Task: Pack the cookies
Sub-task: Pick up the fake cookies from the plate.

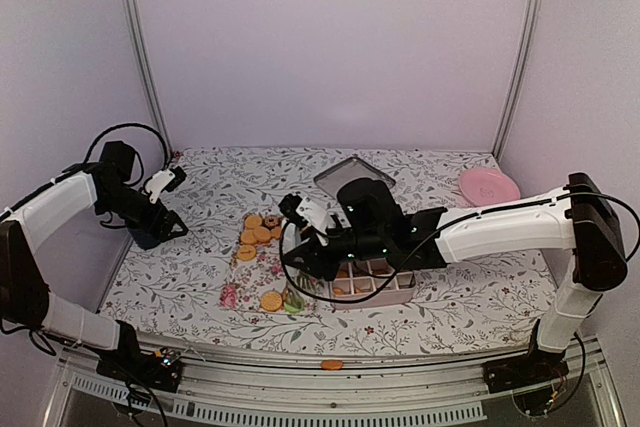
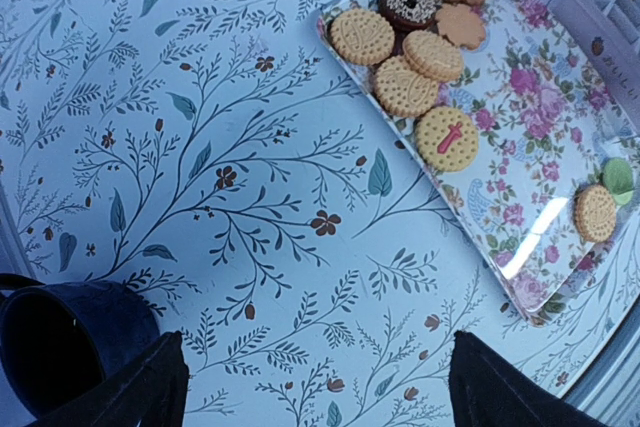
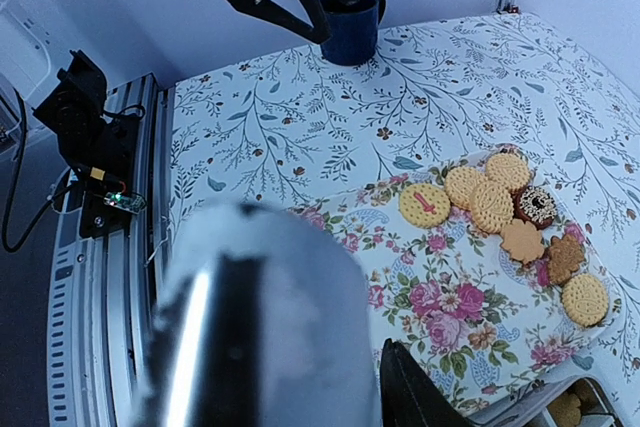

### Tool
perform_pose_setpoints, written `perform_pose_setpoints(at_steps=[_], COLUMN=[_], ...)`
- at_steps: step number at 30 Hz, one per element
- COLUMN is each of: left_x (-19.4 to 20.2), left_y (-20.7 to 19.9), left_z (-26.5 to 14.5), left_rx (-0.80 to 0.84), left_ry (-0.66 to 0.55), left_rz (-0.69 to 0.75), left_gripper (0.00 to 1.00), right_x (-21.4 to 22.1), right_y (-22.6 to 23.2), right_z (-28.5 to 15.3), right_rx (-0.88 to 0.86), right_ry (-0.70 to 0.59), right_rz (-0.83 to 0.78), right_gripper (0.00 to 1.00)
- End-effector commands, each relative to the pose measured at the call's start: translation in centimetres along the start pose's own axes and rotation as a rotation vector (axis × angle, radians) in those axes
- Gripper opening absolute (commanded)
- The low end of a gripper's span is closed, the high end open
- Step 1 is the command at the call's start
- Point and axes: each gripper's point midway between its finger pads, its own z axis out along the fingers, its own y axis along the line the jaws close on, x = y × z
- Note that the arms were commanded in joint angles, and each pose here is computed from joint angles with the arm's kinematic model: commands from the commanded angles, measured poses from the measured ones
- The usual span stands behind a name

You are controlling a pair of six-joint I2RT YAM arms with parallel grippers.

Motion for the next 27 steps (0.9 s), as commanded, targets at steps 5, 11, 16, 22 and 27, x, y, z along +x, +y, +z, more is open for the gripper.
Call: perform_pose_setpoints(at_steps=[5,11,16,22,27], left_x=[-0.1,-0.2,0.0,-0.1,-0.1], left_y=[0.0,0.0,0.0,0.0,0.0], left_z=[0.0,-0.1,-0.1,0.0,-0.1], left_rx=[0.001,0.0,-0.004,0.001,-0.004], left_ry=[-0.007,-0.008,-0.003,-0.006,-0.005], left_rz=[0.015,0.013,0.013,0.011,0.014], left_gripper=[0.91,0.91,0.91,0.91,0.91], right_x=[-1.6,-3.3,-3.2,-2.6,-1.6], right_y=[1.0,1.2,1.4,1.1,1.1], right_z=[-1.0,-1.7,-1.6,-1.2,-0.8], right_rx=[-0.026,-0.035,-0.043,-0.034,-0.036], right_ry=[-0.053,-0.092,-0.095,-0.079,-0.053], right_rz=[-0.013,-0.027,-0.022,-0.018,-0.014], right_gripper=[0.39,0.38,0.37,0.37,0.37])
